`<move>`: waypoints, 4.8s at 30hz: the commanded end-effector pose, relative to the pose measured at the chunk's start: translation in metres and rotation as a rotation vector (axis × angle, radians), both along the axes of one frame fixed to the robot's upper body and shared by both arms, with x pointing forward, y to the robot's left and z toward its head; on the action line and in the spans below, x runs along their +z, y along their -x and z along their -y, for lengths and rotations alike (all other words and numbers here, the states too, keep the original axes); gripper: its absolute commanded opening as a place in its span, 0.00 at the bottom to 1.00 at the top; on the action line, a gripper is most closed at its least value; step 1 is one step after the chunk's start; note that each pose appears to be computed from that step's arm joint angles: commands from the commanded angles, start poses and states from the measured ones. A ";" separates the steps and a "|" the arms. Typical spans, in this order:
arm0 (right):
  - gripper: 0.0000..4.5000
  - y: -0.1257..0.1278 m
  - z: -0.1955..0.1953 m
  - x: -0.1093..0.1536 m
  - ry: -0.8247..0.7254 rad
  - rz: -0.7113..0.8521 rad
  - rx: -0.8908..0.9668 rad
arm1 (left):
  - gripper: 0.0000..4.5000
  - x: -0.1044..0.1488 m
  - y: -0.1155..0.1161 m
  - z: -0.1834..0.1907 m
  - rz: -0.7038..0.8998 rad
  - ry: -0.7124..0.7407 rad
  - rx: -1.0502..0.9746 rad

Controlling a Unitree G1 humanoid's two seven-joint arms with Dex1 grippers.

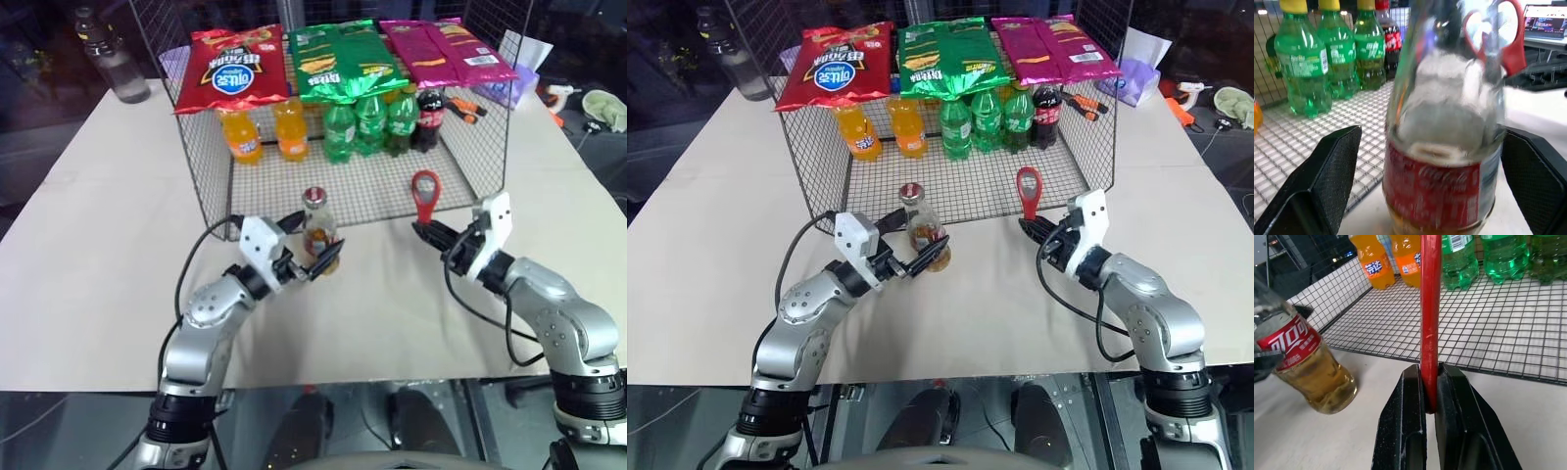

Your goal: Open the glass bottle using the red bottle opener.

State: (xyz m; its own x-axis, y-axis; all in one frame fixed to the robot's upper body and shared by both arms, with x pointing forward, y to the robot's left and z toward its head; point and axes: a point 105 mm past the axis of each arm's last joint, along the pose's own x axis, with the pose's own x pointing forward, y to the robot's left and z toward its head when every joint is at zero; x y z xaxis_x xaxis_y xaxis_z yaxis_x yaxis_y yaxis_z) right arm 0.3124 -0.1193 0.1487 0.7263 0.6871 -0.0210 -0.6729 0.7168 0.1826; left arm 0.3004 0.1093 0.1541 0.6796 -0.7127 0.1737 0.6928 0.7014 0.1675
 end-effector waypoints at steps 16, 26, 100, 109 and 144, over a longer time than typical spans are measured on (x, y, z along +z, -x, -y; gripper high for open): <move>0.00 0.003 -0.006 0.012 -0.011 0.053 0.020 | 0.98 0.033 0.005 0.012 0.082 0.067 -0.043; 0.00 0.004 -0.007 0.011 -0.009 0.049 0.024 | 0.98 0.037 0.007 0.014 0.104 0.066 -0.056; 0.00 -0.013 -0.090 0.036 0.928 1.430 0.316 | 0.50 0.030 -0.002 0.025 0.083 0.065 -0.111; 0.00 -0.031 -0.084 0.075 1.034 1.598 0.331 | 0.50 0.030 -0.004 0.026 0.084 0.059 -0.117; 0.00 -0.029 -0.066 0.143 0.887 1.738 0.064 | 0.50 0.024 -0.002 0.029 0.071 0.056 -0.129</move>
State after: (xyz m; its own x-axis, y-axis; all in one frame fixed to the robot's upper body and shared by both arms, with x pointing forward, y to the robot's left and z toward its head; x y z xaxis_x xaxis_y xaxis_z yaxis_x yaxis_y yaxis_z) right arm 0.3456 -0.0477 0.2743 0.3288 0.9242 0.1940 0.2613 0.1084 -0.9592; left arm 0.3083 0.0865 0.1721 0.6054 -0.7594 0.2382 0.7466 0.6456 0.1605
